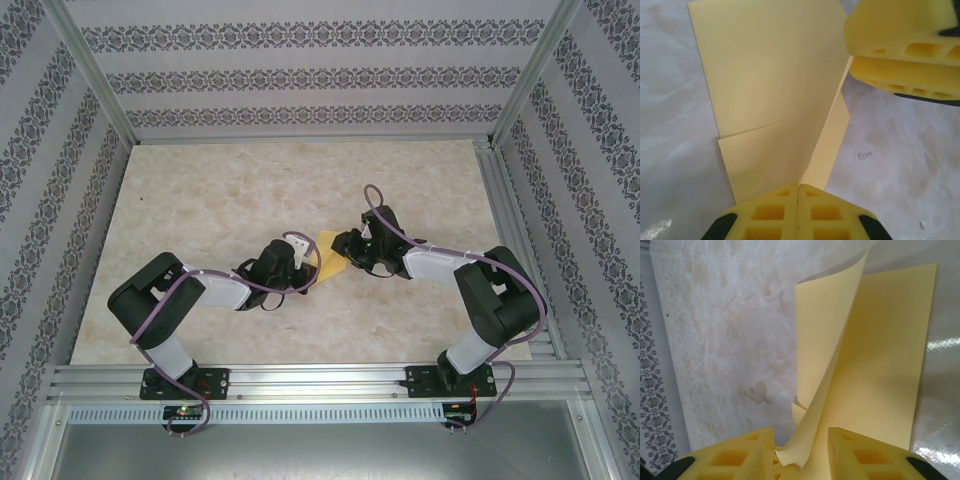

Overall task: Fold a paper plane with a square sheet of paper (pick it up from the middle)
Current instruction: Fourth fold the wing at the center of the table.

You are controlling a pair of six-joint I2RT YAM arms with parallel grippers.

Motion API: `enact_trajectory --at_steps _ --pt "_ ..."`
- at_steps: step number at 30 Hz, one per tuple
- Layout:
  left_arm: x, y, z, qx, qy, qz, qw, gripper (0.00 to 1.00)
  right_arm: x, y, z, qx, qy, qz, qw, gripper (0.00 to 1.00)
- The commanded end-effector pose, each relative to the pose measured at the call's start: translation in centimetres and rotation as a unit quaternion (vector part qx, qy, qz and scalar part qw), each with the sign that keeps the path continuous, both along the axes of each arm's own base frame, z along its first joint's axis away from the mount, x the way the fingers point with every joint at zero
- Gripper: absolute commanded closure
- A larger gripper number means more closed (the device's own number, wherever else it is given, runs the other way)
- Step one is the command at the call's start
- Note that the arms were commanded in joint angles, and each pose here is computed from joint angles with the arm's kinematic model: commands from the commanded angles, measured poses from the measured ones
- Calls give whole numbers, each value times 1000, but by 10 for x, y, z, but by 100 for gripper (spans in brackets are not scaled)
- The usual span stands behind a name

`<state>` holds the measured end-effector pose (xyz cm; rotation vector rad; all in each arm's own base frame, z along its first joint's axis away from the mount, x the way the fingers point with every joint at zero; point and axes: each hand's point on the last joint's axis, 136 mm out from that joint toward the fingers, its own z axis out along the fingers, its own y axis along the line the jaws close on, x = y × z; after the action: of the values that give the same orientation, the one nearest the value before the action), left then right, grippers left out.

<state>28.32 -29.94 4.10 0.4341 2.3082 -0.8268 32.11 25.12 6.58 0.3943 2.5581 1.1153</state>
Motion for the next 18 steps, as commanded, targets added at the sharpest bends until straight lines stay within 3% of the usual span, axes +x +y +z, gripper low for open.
enact_trajectory --at_steps 1,9,18 --pt "2 3 7 -30 25 22 999 100 5 5 8 17 -34 18 999 66" --pt "3 5 5 -33 37 30 998 100 3 7 25 42 -77 24 996 54" --pt "5 9 5 -48 47 42 997 100 0 8 0 19 -42 22 999 62"
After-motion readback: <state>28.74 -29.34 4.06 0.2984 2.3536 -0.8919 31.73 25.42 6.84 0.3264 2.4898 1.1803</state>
